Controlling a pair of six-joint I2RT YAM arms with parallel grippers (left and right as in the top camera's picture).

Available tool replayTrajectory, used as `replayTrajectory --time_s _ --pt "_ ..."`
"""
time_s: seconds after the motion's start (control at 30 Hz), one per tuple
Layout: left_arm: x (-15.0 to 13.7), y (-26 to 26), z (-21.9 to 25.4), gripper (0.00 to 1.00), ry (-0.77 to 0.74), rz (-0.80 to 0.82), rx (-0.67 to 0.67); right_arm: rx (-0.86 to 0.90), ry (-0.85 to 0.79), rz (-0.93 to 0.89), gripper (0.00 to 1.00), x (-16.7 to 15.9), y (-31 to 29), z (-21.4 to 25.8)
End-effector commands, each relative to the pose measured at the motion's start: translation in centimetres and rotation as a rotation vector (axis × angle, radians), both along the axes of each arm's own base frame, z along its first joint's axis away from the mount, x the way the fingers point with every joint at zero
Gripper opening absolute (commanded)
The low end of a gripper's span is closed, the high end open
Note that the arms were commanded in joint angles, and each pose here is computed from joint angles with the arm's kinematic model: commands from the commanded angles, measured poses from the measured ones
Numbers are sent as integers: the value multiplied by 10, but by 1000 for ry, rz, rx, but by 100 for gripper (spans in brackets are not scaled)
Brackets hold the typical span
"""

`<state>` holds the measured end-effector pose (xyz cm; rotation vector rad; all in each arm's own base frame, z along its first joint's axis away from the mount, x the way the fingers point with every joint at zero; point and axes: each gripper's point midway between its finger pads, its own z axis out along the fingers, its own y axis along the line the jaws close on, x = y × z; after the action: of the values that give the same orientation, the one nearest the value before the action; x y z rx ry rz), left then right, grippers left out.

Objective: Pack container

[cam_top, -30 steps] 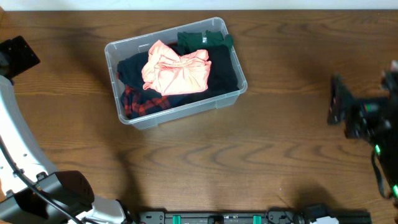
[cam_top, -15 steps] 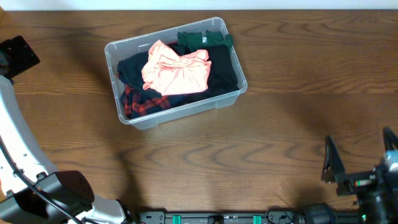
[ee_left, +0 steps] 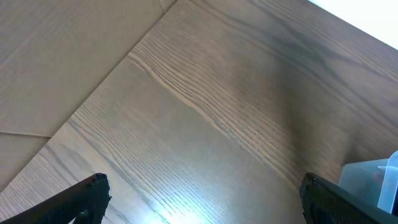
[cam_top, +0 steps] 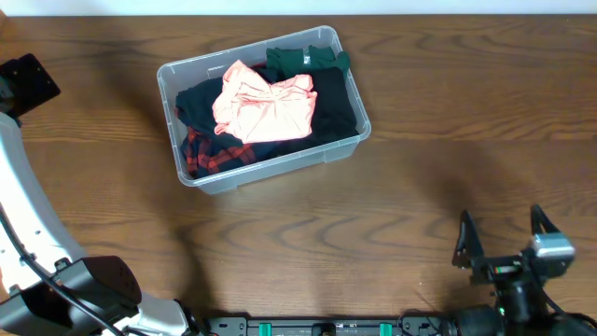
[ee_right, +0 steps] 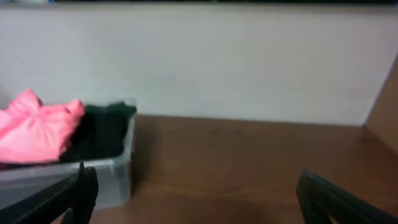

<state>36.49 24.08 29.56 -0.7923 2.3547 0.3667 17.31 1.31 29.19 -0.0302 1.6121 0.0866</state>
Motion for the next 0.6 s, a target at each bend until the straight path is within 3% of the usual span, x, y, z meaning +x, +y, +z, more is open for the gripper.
replayTrajectory --time_s 0.0,0.27,0.57 --pt "-1 3 -2 98 4 15 -1 4 55 -28 99 11 -3 -27" --pt "-1 3 -2 98 4 15 -1 -36 203 -55 99 38 -4 -108" --pt "-1 3 -2 98 4 15 -1 -50 278 -61 99 46 -4 -152"
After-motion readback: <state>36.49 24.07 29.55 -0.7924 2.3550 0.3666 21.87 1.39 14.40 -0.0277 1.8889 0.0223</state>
